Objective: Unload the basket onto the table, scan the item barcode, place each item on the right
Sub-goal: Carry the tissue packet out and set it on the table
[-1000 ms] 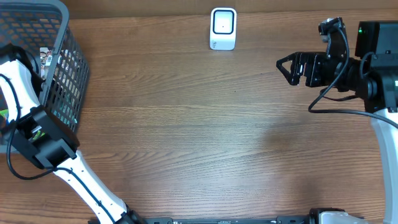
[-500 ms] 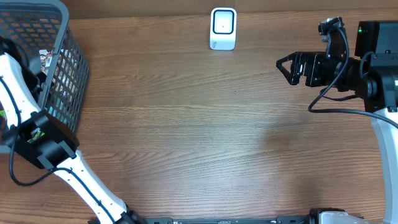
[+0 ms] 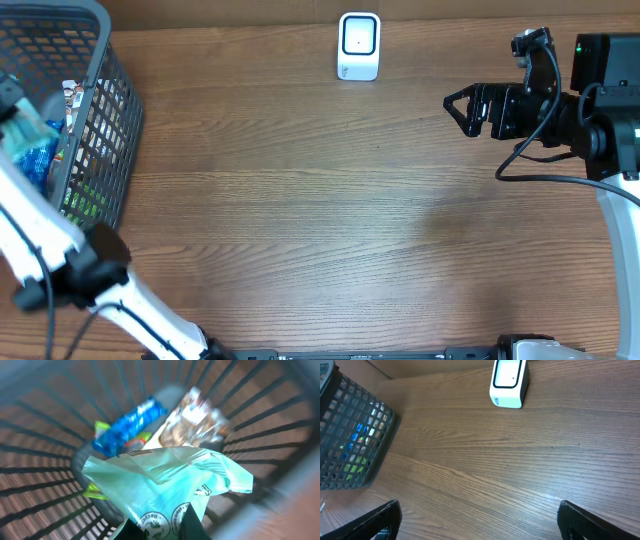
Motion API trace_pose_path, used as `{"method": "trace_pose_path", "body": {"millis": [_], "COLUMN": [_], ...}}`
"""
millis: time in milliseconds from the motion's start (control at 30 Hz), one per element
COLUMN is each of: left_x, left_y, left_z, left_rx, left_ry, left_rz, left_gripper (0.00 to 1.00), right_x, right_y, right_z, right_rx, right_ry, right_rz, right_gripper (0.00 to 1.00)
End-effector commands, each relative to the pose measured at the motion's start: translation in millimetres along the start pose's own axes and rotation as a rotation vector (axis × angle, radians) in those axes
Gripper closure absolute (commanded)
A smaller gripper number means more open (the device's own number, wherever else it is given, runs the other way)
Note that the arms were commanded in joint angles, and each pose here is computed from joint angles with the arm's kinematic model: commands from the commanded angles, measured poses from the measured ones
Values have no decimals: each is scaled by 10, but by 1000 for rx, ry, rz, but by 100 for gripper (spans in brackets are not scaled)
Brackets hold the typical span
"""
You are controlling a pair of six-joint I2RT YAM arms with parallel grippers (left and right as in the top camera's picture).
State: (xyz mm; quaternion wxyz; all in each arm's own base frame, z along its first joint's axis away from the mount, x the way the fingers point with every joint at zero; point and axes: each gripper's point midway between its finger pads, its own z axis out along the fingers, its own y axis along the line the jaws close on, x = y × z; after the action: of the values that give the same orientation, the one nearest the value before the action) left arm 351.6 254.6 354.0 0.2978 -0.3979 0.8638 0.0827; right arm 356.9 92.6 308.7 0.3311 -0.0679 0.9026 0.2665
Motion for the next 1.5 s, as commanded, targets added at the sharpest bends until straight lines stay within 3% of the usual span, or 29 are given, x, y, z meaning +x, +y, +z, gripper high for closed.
{"method": "trace_pose_path", "body": {"millis": [0, 100, 133, 300, 533, 600, 867, 1000, 1133, 1200, 1300, 1367, 1467], "left_x": [-32, 69, 193, 546, 1669, 2213, 3484, 3859, 4002, 4011, 3969, 3891, 3623], "left_y": [-72, -321, -643, -1206, -1913, -2156, -2404, -2326, -2313, -2324, -2326, -2330, -2410], "left_z": [-838, -1170, -1313, -1227, -387, -29, 739, 998, 1121, 1146, 1145, 1116, 955], "left_rx": [106, 267, 408, 521, 416, 385, 268, 174, 138, 140, 141, 141, 178], "left_ry": [-166, -190, -172, -50, 347, 494, 750, 824, 849, 848, 843, 838, 805], "left_rz": [-32, 9, 101, 243, 498, 581, 723, 774, 801, 801, 797, 789, 800], "left_gripper": [96, 96, 96, 96, 96, 96, 96, 96, 95, 71, 43, 34, 31], "right_x": [-94, -98, -102, -93, -108, -128, -113, -113, -112, -111, -111, -112, -121], "right_y": [86, 86, 86, 85, 78, 80, 65, 52, 49, 49, 49, 49, 51], "right_z": [-63, -63, -63, -63, -63, -64, -62, -62, -57, -56, -56, -57, -57], "right_rx": [-21, -21, -20, -20, -16, -16, -9, -1, -1, -1, -1, -1, -1], "right_ry": [-30, -32, -33, -30, -36, -44, -38, -38, -37, -36, -36, -37, -40], "right_rz": [-24, -25, -25, -23, -27, -32, -28, -28, -27, -27, -26, -27, -29], "right_gripper": [0, 0, 0, 0, 0, 0, 0, 0, 0, 0, 0, 0, 0]}}
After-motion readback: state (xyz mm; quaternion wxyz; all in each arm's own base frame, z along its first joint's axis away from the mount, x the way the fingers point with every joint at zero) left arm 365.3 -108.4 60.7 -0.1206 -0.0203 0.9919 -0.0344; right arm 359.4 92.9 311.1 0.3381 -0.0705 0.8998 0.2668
